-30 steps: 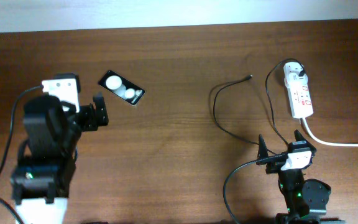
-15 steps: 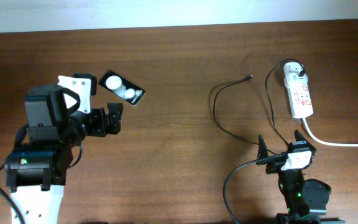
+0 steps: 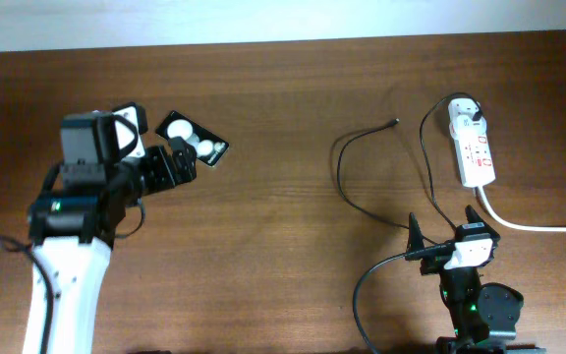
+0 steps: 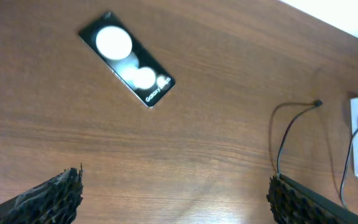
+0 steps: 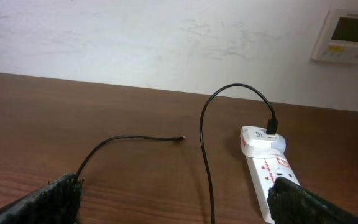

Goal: Plug charger to phone and switch on socket
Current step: 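Move the left gripper forward over the black phone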

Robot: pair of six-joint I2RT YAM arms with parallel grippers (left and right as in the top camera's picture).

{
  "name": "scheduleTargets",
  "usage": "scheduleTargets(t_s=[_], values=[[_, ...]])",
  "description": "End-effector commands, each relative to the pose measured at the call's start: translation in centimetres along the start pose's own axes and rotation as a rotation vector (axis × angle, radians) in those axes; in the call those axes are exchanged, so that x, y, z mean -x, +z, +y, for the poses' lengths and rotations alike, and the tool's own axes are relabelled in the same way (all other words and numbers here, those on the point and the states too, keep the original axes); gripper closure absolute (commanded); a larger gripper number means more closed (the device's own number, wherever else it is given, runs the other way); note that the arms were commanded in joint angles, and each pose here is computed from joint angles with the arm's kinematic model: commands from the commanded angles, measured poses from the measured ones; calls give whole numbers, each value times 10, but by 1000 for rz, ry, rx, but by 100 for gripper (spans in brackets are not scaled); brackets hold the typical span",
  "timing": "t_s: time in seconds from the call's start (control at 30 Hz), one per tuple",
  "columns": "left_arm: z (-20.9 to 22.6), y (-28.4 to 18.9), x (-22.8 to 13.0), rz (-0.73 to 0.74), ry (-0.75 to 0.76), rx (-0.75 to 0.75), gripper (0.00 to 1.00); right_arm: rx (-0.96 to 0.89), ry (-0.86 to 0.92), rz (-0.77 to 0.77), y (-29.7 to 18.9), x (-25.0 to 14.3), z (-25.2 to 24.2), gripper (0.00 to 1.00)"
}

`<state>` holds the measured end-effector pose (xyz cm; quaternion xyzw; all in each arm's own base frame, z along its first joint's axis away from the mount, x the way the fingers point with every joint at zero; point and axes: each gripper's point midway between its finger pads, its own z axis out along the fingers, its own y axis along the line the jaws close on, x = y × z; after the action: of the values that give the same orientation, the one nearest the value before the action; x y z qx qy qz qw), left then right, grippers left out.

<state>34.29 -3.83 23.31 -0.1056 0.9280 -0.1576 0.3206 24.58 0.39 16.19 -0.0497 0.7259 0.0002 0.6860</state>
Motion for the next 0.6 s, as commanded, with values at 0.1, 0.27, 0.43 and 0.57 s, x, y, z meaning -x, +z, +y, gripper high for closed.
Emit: scheduleTargets(t_s=[0.1, 0.27, 0.43, 0.57], values=[[18, 28, 31, 20, -150, 167, 1, -18, 4, 0, 0, -1, -3, 1], [4, 35, 68, -26, -225, 246, 1, -17, 4, 0, 0, -1, -3, 1], [-9, 43, 96, -57, -278, 297, 0, -18, 4, 0, 0, -1, -3, 1], [-8, 64, 111, -40, -353, 340, 0, -17, 4, 0, 0, -1, -3, 1]])
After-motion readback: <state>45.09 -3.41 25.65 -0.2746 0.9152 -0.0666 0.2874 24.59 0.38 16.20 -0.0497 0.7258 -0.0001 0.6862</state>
